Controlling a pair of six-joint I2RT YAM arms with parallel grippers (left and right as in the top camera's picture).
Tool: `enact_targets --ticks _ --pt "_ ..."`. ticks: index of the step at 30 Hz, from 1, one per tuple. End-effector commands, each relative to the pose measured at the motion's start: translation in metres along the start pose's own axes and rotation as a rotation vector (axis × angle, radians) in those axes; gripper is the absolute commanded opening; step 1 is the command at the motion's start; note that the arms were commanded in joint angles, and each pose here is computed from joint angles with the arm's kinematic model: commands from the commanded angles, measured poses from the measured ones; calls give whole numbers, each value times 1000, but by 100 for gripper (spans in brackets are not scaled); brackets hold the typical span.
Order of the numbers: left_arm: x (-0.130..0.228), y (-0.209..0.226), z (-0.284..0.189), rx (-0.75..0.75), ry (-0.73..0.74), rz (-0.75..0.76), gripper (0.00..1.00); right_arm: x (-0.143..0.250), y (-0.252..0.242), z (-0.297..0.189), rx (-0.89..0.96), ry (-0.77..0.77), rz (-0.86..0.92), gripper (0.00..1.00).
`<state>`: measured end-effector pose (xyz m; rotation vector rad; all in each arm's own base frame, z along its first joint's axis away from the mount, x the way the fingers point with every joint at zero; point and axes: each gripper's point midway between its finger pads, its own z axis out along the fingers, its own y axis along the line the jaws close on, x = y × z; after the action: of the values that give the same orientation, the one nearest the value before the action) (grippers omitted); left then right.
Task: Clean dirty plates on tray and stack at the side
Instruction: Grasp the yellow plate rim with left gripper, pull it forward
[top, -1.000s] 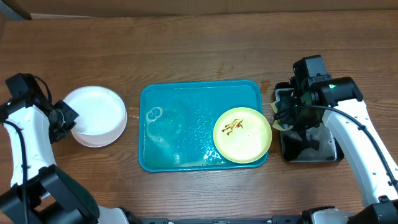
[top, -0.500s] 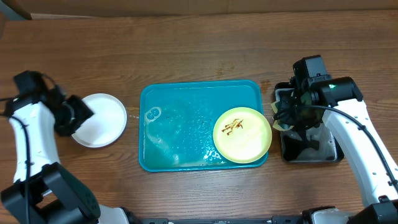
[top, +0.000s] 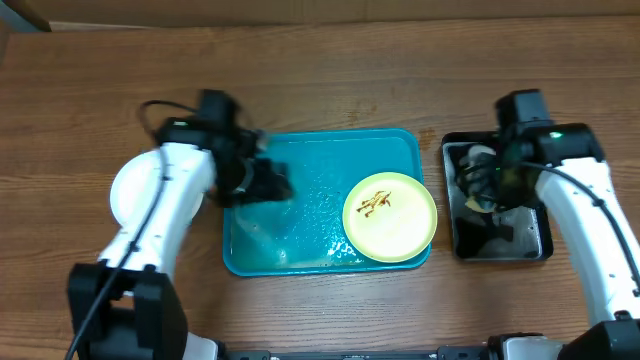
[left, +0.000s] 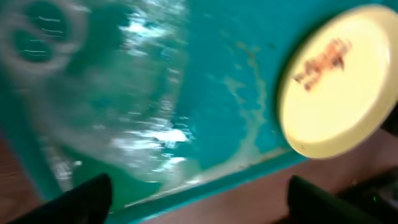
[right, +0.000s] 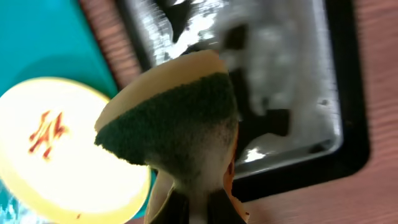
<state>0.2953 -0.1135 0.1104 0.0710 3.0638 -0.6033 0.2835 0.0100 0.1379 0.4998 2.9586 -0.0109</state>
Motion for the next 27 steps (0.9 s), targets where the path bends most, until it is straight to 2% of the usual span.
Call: enact_targets --ticks 1,5,10,16,20,27 --pt "24 -49 19 53 86 35 93 -4 -11 0 -28 8 39 4" --pt "44 -82 37 -2 115 28 89 -4 -19 0 -38 22 62 4" --pt "59 -104 63 -104 62 -5 87 -3 -21 0 -36 27 65 4" --pt "70 -111 82 -174 -7 -94 82 -1 -21 0 -34 34 66 4" --pt "65 -112 83 -195 -56 -106 74 -1 -21 0 -33 34 66 4" --pt "60 -108 95 -215 -64 -154 73 0 -21 0 -33 37 66 4"
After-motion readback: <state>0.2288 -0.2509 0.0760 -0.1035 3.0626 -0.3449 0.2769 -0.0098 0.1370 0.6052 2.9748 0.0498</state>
